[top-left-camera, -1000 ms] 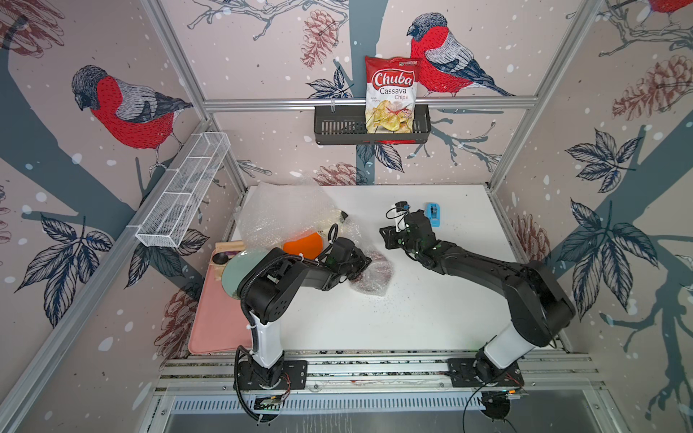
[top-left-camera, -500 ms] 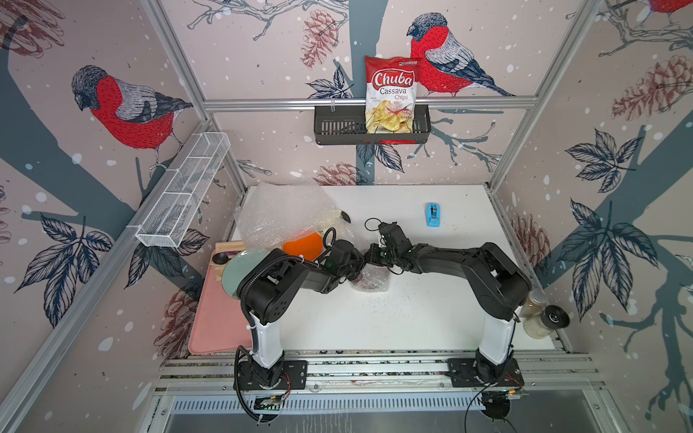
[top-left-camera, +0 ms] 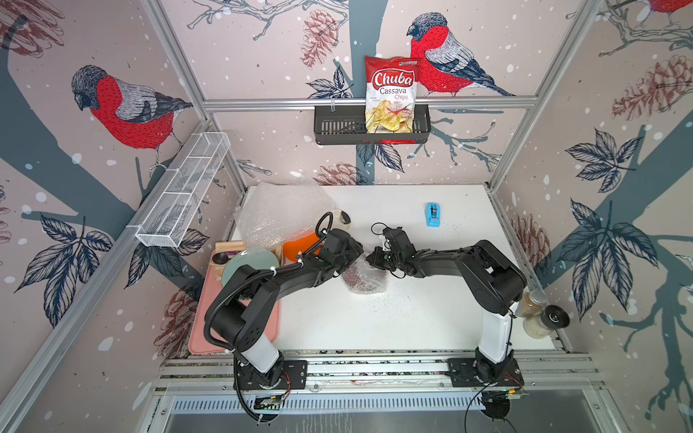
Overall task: Wrap dinner plates in bubble wrap
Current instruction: Wrap the plate in the bubble wrap.
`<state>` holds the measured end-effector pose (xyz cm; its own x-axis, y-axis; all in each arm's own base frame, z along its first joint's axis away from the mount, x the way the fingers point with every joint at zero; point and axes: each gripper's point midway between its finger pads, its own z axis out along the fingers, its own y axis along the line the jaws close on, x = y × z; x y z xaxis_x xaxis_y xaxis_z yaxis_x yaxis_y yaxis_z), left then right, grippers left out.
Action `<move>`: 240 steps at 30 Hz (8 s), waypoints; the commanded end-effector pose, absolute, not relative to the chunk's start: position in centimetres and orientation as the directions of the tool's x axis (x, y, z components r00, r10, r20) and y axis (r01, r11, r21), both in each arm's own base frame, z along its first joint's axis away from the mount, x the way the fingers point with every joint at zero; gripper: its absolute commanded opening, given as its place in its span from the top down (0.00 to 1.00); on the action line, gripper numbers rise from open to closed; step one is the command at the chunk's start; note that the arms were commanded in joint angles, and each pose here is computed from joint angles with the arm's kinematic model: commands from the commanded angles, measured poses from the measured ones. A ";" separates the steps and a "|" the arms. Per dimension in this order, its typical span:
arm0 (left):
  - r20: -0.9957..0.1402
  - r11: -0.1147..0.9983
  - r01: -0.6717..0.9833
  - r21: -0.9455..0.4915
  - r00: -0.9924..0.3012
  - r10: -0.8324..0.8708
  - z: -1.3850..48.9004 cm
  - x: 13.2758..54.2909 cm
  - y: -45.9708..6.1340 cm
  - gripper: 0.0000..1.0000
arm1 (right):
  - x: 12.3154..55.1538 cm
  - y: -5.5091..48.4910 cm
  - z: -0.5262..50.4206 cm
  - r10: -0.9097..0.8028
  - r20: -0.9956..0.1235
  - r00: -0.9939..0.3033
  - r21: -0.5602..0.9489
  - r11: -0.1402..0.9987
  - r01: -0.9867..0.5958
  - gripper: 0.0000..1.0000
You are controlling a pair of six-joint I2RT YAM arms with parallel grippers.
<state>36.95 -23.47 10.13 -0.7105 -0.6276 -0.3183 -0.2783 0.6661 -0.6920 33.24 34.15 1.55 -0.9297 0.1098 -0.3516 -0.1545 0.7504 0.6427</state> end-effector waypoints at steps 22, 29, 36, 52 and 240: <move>-0.478 0.768 0.162 -0.619 -0.854 -0.206 4.8 43.0 -18.7 0.18 | 29.3 31.5 -2.5 -0.002 -0.244 -0.970 0.456 0.883 -0.117 0.98; -0.605 0.714 0.331 -0.617 -0.780 -0.162 7.2 44.7 -19.5 0.46 | 29.3 31.6 -2.4 -0.005 -0.248 -0.969 0.455 0.882 -0.121 0.98; -0.739 0.689 0.462 -0.558 -0.654 -0.160 11.6 45.8 -20.1 0.86 | 29.2 31.8 -2.2 -0.007 -0.250 -0.968 0.463 0.877 -0.126 0.98; -0.860 0.430 0.822 -0.373 -0.480 0.173 10.8 31.7 -28.5 0.99 | 29.1 30.8 -2.2 0.060 -0.231 -0.971 0.445 0.894 -0.050 0.99; -0.367 0.907 0.086 -0.412 -0.927 -0.079 -0.9 30.8 -29.2 1.00 | 41.3 7.5 8.9 0.323 -0.463 -0.826 0.403 0.906 0.128 0.23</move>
